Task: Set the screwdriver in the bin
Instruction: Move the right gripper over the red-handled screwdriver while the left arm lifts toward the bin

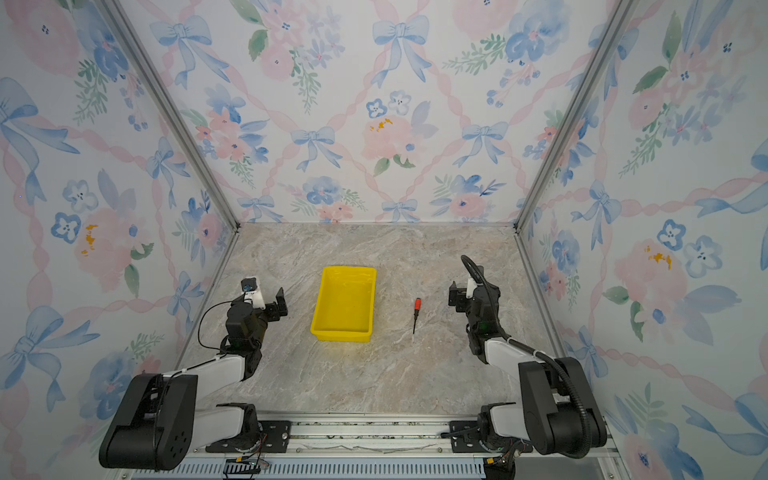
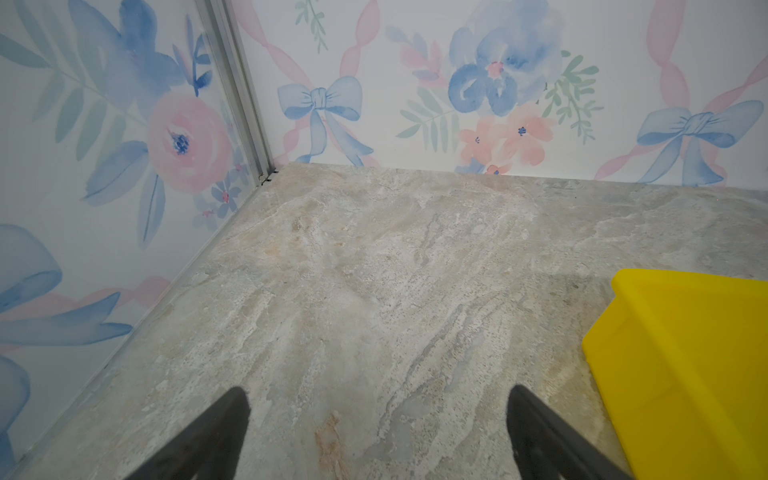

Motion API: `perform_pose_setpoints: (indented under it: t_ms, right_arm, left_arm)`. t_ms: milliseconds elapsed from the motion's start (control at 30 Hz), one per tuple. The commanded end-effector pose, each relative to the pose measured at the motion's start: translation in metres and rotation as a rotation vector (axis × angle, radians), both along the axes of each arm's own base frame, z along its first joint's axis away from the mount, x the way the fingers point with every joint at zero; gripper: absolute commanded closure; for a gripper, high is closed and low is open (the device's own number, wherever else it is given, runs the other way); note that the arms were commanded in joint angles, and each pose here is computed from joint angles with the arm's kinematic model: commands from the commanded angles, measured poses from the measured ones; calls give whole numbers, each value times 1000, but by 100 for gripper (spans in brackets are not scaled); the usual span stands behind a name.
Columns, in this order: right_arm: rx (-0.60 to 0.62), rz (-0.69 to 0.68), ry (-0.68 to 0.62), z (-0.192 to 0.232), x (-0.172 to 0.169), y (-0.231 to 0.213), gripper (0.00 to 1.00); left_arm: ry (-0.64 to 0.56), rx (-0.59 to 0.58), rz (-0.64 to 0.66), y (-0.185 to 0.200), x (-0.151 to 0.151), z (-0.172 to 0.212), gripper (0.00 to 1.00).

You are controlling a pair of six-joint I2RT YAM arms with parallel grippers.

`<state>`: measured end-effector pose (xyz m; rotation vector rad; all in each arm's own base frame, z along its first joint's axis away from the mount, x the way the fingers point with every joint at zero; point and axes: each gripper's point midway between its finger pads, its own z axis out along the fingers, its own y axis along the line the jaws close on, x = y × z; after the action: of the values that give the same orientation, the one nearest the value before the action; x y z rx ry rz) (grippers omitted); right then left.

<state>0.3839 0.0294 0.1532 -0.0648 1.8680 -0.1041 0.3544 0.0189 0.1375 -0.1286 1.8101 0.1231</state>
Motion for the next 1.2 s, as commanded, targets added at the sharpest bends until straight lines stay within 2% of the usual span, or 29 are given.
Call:
perform_pose_setpoints:
  t_ms: [0,133,267,533,733,933,1167]
  right_arm:
    - [-65,6,44,17,-15,9,3]
    - [11,-138,109,37,-38,-10,3]
    - [108,-272,200,45,-60,-28,3]
    - [251,-190,440,32,-71,9,3]
    - [170,-134,570,20,-69,52,3]
    - [211,-125,638,-4,-65,86,3]
    - [208,-151,731,-43,-46,109,3]
  left_arm:
    - [72,-46,48,6,-3,3,2]
    - [207,-101,60,3,-11,-8,2]
    - [264,-184,5,-12,-16,-8,3]
    - [311,-305,-144,-57,-18,3,2]
    - [349,-337,-292,-95,-17,3,3]
    - [377,-368,-403,-121,-19,6,2]
    - [349,-375,-473,-132,-26,19,3]
